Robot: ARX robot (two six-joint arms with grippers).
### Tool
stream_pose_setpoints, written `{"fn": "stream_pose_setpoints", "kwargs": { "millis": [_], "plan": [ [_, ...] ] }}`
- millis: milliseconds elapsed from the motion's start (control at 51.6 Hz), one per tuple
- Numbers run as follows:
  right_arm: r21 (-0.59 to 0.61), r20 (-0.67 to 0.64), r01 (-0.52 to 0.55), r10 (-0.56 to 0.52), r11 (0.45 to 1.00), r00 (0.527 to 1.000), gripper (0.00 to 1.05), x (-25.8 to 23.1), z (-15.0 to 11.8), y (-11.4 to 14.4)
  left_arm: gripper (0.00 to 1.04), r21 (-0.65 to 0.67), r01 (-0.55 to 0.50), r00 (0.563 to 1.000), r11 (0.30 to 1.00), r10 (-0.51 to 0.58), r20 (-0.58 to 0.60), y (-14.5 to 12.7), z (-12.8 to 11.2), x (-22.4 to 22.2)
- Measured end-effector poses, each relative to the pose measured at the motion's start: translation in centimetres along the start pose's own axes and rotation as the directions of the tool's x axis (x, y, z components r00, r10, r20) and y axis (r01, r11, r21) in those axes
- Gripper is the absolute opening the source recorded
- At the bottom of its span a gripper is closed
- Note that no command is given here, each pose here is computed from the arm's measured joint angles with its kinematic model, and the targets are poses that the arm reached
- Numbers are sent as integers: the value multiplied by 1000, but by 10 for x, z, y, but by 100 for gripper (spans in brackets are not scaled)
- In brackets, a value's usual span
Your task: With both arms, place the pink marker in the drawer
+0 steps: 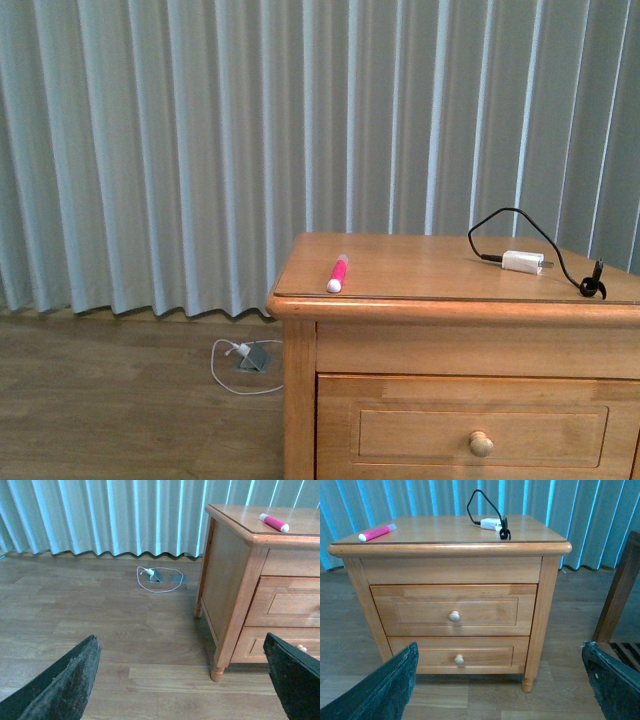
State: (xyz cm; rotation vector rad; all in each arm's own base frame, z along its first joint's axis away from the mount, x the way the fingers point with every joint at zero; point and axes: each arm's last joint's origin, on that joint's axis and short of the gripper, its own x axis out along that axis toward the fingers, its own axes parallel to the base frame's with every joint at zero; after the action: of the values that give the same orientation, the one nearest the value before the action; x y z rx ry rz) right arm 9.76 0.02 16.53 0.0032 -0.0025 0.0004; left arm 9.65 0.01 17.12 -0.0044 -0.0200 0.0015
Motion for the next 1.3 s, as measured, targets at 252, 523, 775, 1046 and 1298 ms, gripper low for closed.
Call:
{"fn": "stream_pose_setpoints", "kwargs": {
  "millis": [252, 523, 775, 1046, 1298],
  "plan": [
    [0, 0, 0, 0, 1000, 1000, 96, 0, 0, 0, 99, 0, 0, 1000, 1000, 0, 0, 0, 0, 0],
    [0, 0, 0, 0, 1000, 1000, 96, 0, 0, 0, 99, 0, 0, 1000, 1000, 0, 0, 0, 0, 0],
    [0, 0, 0, 0, 1000, 1000, 96, 0, 0, 0, 99, 0, 0, 1000, 1000, 0, 0, 0, 0, 0],
    [11, -36, -17, 17, 1000, 999, 96, 0, -1, 1, 99, 0, 0, 1000, 1000, 0, 0, 0, 0, 0],
    [91, -260, -72, 94, 993, 961, 96, 15, 0, 6, 99, 0, 0, 1000, 1000, 0, 0, 0, 0, 0]
  ]
}}
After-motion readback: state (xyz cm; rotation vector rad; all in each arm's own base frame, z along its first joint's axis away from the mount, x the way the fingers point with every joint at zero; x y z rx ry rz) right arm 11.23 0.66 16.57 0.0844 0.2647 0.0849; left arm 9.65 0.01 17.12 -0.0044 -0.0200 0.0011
